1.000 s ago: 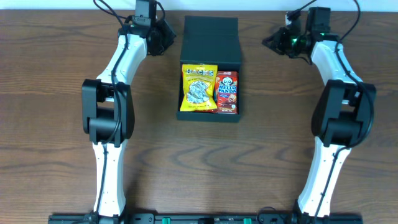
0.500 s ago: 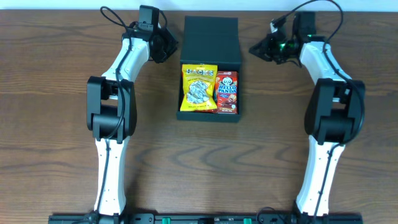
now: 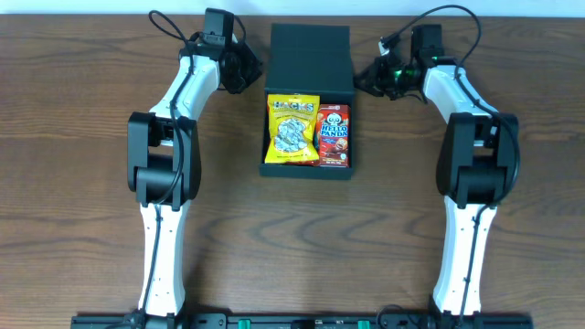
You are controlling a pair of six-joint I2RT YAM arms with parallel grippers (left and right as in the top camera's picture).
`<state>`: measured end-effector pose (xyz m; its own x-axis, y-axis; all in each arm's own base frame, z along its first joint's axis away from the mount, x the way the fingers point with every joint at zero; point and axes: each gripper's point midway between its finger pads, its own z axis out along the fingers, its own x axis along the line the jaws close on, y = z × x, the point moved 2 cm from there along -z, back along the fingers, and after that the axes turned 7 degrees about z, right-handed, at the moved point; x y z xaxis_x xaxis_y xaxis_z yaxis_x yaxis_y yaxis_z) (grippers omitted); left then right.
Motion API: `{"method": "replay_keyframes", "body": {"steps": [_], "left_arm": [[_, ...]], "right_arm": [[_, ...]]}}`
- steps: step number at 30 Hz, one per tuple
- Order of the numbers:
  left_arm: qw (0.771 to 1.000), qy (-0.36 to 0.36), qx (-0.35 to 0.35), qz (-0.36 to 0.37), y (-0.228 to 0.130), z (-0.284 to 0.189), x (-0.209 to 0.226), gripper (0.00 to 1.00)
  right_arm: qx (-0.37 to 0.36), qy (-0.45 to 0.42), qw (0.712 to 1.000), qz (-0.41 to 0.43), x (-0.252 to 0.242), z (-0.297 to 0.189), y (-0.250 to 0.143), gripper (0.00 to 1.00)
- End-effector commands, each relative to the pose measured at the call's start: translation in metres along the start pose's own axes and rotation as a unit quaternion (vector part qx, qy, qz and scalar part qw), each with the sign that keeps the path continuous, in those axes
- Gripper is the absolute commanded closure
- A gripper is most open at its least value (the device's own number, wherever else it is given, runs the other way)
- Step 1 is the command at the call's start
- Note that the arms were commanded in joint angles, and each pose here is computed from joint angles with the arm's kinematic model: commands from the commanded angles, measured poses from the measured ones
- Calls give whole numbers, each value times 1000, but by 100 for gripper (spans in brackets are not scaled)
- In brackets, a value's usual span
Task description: Pack container
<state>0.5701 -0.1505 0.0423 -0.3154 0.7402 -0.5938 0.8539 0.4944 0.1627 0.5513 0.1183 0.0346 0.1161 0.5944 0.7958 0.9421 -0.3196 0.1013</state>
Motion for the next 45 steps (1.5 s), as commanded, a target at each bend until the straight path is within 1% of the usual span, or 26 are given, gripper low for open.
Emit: {"method": "replay_keyframes", "body": {"steps": [1, 11, 15, 19, 29, 35, 45], "left_arm": [[1000, 1, 11, 0, -4, 4, 5, 94], [1000, 3, 4, -9, 6, -1, 14, 94], [1000, 1, 0, -17, 13, -5, 21, 94], [1000, -6, -1, -19, 17, -7, 22, 94], [993, -114, -17, 21, 30, -12, -22, 94], [989, -143, -13, 26, 31, -14, -33, 93], [965, -249, 9, 80, 26, -30, -70, 93]], "right_arm": [[18, 32, 999, -2, 12, 9, -7, 98], [26, 121, 991, -50, 41, 2, -2, 98], [34, 182, 979, -82, 57, -10, 0, 99], [44, 210, 972, -91, 63, -17, -2, 99], [66, 253, 959, -113, 76, -24, -10, 98], [81, 289, 944, -139, 86, -31, -15, 98], [84, 297, 940, -144, 88, -33, -16, 99]]}}
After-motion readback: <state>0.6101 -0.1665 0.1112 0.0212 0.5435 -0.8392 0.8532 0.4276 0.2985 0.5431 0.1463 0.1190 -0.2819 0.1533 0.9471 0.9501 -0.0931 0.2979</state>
